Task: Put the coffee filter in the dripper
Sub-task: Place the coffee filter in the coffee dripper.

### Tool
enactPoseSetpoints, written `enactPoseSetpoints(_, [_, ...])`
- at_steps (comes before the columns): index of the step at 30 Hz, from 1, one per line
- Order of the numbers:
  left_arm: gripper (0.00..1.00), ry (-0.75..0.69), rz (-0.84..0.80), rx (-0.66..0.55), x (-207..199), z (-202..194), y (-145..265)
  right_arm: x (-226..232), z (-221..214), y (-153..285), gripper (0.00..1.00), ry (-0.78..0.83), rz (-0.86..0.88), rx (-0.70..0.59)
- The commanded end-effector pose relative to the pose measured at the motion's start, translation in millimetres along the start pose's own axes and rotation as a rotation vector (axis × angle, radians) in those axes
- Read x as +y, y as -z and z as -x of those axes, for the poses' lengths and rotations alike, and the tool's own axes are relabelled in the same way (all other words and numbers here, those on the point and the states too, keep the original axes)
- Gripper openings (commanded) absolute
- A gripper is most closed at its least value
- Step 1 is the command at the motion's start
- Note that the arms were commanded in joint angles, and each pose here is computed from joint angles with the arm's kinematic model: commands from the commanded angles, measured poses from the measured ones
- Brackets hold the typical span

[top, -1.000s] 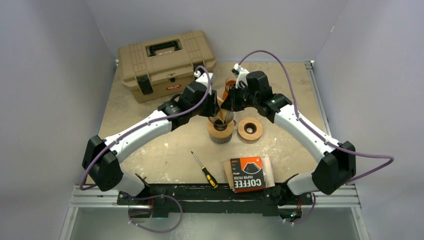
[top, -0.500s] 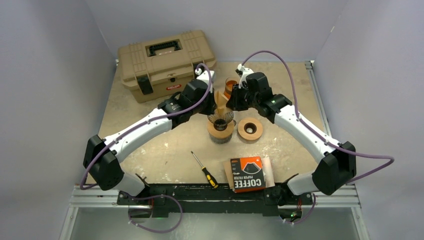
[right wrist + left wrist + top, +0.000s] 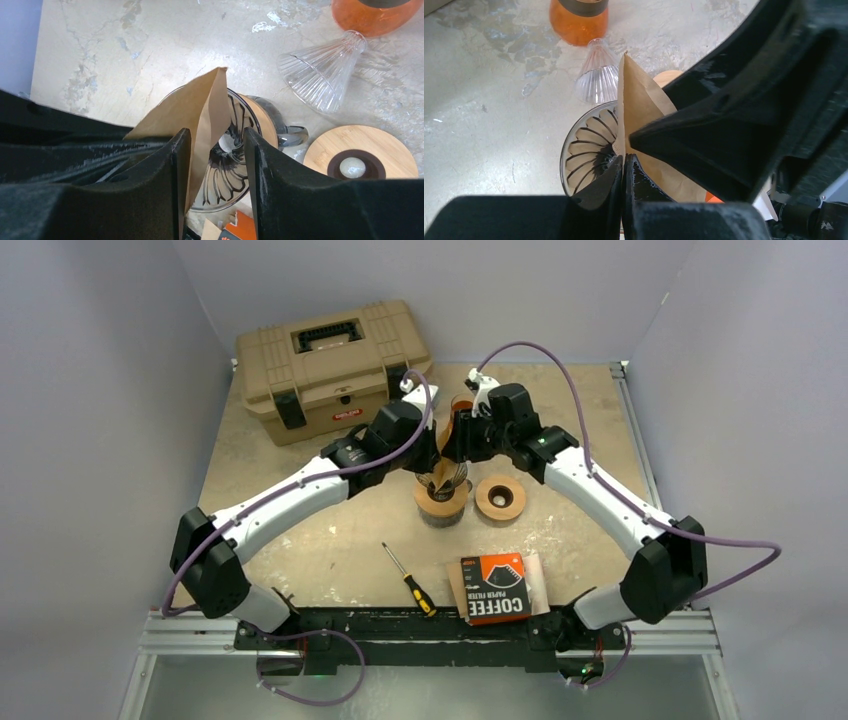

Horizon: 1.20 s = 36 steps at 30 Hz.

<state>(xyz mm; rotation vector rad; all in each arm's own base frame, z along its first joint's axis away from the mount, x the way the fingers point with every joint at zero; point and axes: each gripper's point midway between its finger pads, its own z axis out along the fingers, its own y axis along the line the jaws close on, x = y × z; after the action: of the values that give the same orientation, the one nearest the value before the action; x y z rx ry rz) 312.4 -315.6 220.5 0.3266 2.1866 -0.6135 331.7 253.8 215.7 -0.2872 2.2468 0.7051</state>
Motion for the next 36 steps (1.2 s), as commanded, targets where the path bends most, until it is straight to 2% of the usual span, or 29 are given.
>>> enactPoseSetpoints(1, [0.00, -0.007, -0.069, -0.068, -20.6, 25.0, 10.6, 10.0, 19.8, -0.7, 0.47, 0.028, 0.039, -0.043])
enactPoseSetpoints(7, [0.00, 0.006, -0.021, -0.116, -10.8, 32.4, 21.9, 4.1, 13.8, 2.1, 0.42, 0.041, 0.014, -0.022])
enactPoseSetpoints(14, [0.00, 0.005, 0.053, -0.126, 4.0, 31.6, 24.7, -4.1, 5.3, 8.9, 0.23, 0.042, -0.024, -0.009])
enactPoseSetpoints(16, [0.00, 0.005, 0.078, -0.124, 9.0, 30.6, 25.8, -7.4, 4.5, 11.6, 0.21, 0.044, -0.045, -0.009])
enactPoseSetpoints(24, [0.00, -0.016, 0.163, -0.116, 25.3, 28.4, 30.2, -19.9, 10.2, 22.7, 0.21, 0.052, -0.130, -0.033])
enactPoseSetpoints(30, [0.00, -0.016, 0.142, -0.114, 21.5, 28.7, 31.0, -18.8, 10.6, 21.3, 0.23, 0.059, -0.120, -0.032])
enactPoseSetpoints(36, [0.00, 0.001, 0.044, -0.111, 2.6, 30.0, 29.1, -3.6, 11.4, 12.5, 0.37, 0.050, -0.035, -0.018])
